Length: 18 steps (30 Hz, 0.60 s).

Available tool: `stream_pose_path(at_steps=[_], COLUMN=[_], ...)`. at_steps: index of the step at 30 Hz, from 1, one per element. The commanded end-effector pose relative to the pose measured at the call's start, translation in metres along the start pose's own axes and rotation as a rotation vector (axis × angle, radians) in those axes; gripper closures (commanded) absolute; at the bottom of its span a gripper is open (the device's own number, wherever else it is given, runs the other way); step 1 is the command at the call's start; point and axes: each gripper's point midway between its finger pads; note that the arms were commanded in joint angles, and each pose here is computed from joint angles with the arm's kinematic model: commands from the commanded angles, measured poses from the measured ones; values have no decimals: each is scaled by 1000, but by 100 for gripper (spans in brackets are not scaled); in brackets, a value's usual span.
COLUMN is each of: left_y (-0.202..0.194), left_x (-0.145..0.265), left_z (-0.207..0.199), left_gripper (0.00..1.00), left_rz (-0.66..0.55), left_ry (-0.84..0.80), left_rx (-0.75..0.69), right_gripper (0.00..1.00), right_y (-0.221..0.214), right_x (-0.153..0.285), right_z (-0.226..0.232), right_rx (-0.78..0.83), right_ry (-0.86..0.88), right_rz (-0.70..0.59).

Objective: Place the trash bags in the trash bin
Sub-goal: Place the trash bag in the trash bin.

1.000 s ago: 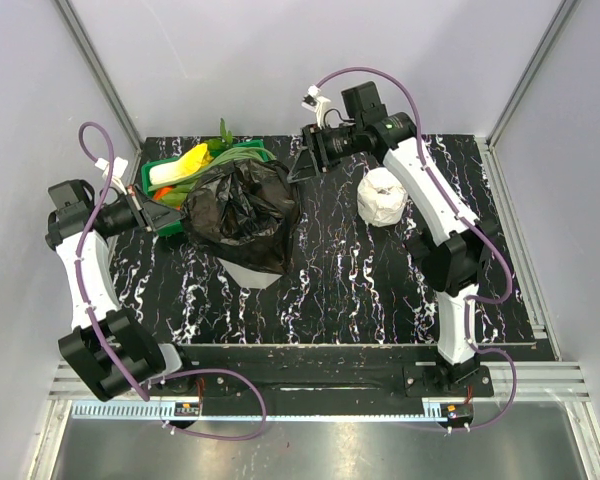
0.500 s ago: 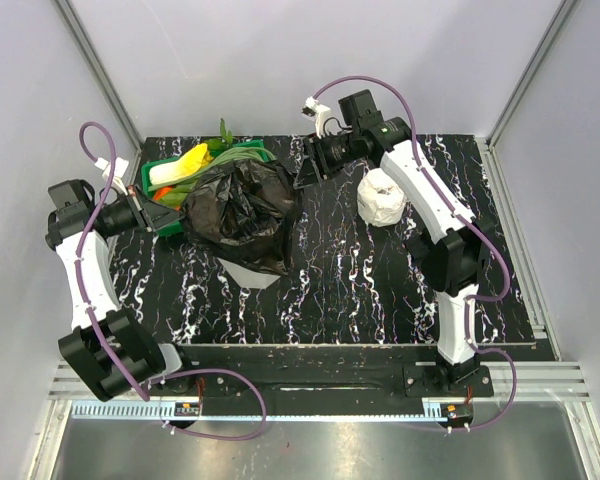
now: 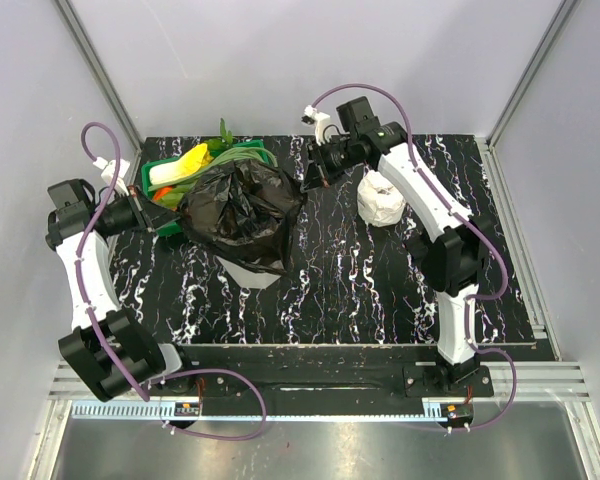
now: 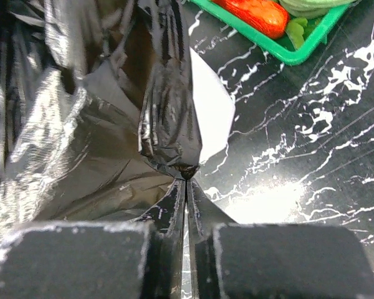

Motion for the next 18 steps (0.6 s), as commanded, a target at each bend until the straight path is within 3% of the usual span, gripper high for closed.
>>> stream_pose_path(at_steps=[1,18], left_y=[9,-18], left_x=[2,0], left_z=[16,61], left_gripper=[100,100], left_rz=[-34,67], left_ry=[86,311], left_rx=[-132,-282], right_gripper=[93,95], right_y=[12,-42], right_x=[13,-29], right_z=[1,-28], right_rx=[82,129], right_ry=[-65,-204], right_rz=[-48,59])
Point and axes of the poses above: each gripper's point midway between its finger pads, its own x axis back along the fingers, its own z axis along the line the jaws close on, y = z × x, and after that the axes turned 7 degrees about x, right-handed
